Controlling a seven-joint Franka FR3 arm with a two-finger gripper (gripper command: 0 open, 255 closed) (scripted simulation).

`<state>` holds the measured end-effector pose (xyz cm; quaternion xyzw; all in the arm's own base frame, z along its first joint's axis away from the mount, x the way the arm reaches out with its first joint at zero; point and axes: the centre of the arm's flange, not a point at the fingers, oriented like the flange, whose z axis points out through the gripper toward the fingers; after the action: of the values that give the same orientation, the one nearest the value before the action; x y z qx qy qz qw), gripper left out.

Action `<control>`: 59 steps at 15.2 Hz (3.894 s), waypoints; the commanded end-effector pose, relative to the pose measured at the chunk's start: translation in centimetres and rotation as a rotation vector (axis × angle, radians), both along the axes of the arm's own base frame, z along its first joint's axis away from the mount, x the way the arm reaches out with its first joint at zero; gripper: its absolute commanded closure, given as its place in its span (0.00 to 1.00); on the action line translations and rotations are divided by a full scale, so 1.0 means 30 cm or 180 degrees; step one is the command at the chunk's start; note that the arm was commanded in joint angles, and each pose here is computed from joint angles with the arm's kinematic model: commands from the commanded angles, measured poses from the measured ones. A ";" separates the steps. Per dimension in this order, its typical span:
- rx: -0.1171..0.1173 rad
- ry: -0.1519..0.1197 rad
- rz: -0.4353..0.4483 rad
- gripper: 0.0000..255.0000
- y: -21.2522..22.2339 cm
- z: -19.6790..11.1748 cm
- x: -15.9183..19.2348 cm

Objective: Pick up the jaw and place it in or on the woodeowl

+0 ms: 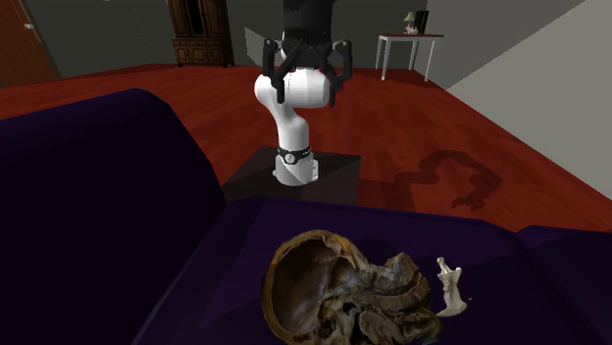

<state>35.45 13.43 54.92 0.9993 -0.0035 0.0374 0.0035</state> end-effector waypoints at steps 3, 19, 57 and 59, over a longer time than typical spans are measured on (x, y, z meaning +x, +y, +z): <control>0.0001 0.0054 -0.0068 0.00 0.133 -0.100 0.051; 0.0001 0.0271 -0.0317 0.00 0.676 -0.499 0.291; 0.0013 0.0408 -0.0487 0.00 1.042 -0.908 0.457; -0.0767 0.0467 -0.0431 0.00 1.178 -0.858 0.418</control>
<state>48.90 47.57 28.71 0.9954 -0.0704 -0.0257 0.0604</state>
